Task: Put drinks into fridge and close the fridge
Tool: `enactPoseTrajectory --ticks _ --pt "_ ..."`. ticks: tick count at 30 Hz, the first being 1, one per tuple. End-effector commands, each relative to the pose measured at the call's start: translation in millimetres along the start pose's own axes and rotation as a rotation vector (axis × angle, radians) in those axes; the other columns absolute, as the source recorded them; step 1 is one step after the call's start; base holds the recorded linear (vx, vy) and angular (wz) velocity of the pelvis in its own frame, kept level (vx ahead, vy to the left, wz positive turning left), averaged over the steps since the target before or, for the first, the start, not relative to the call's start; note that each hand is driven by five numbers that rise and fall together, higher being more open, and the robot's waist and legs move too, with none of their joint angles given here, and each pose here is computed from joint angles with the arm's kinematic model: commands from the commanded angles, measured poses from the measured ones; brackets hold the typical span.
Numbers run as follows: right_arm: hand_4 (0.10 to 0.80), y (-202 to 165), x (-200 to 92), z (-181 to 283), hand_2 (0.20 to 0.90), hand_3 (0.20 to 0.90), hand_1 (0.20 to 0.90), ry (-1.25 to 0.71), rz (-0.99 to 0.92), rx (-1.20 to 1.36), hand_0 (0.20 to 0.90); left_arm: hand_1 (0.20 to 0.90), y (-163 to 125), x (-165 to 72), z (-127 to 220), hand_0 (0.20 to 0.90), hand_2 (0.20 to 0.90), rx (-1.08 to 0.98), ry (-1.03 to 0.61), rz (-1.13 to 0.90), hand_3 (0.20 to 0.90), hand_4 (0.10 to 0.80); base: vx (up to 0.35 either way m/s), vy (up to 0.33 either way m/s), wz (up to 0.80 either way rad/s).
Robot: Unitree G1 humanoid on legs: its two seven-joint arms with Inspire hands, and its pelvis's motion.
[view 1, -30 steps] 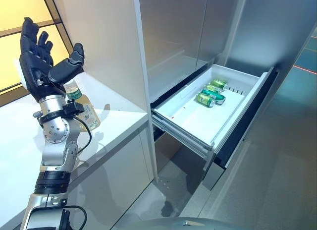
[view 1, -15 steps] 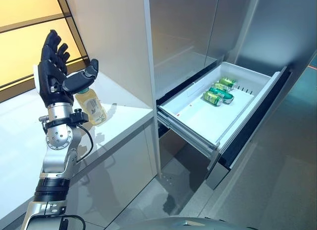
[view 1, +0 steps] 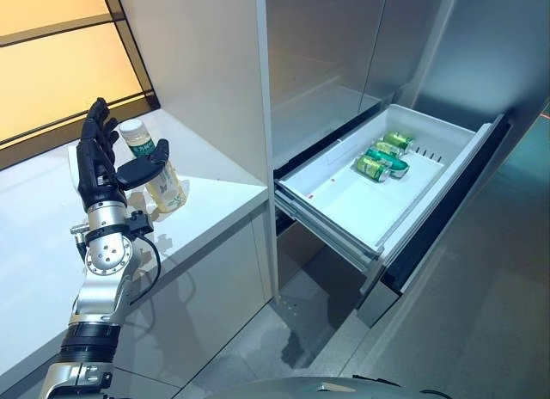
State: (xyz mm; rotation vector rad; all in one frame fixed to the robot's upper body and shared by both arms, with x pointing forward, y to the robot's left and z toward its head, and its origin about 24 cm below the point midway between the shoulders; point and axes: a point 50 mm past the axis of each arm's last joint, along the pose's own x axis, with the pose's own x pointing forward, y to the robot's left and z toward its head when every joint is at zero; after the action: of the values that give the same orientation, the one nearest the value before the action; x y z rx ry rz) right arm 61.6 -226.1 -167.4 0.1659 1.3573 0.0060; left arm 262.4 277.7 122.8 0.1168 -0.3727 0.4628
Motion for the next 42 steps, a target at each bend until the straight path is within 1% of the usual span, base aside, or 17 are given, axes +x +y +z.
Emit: enactPoseTrajectory --ticks 1,13,23,27,31,37,38,39,41,42 --pt "0.8 1 0 0 0.9 0.9 0.9 0.025 0.027 -0.037 0.9 0.9 -4 17 37 0.9 0.9 -0.025 -0.212 0.007 0.9 0.8 0.0 0.0 0.0" --pt "0.8 0 0 3 0.9 0.9 0.9 0.024 0.027 -0.032 0.9 0.9 -13 17 22 0.9 0.9 -0.034 -0.122 -0.028 0.9 0.8 0.0 0.0 0.0" --pt "0.8 1 0 0 0.9 0.9 0.9 0.032 0.027 -0.032 0.9 0.9 -13 19 8 0.9 0.9 0.055 -0.068 0.002 0.9 0.8 0.0 0.0 0.0" --pt "0.8 1 0 0 0.9 0.9 0.9 0.032 0.026 -0.032 0.9 0.9 -11 19 5 0.9 0.9 0.057 -0.054 0.015 0.9 0.8 0.0 0.0 0.0" --pt "0.8 1 0 -1 0.9 0.9 0.9 0.033 0.026 -0.033 0.9 0.9 -9 20 5 0.9 0.9 0.014 -0.056 0.028 0.9 0.8 0.0 0.0 0.0" --pt "0.8 2 0 -1 0.9 0.9 0.9 0.033 0.028 -0.035 0.9 0.9 -11 18 14 0.9 0.9 -0.118 -0.105 0.042 0.9 0.8 0.0 0.0 0.0" --pt "0.8 2 0 -1 0.9 0.9 0.9 0.034 0.028 -0.035 0.9 0.836 -12 17 15 0.836 0.836 -0.129 -0.112 0.043 0.826 0.726 0.0 0.0 0.0" --pt "0.8 3 0 -1 0.9 0.9 0.9 0.032 0.029 -0.035 0.9 0.832 -12 17 17 0.832 0.832 -0.149 -0.126 0.047 0.82 0.72 0.0 0.0 0.0" --pt "0.8 2 0 -1 0.9 0.9 0.9 0.032 0.029 -0.036 0.9 0.9 -12 17 20 0.9 0.9 -0.171 -0.148 0.052 0.9 0.8 0.0 0.0 0.0" --pt "0.8 3 0 -1 0.9 0.9 0.9 0.033 0.03 -0.037 0.9 0.9 -12 17 23 0.9 0.9 -0.18 -0.162 0.056 0.9 0.8 0.0 0.0 0.0"
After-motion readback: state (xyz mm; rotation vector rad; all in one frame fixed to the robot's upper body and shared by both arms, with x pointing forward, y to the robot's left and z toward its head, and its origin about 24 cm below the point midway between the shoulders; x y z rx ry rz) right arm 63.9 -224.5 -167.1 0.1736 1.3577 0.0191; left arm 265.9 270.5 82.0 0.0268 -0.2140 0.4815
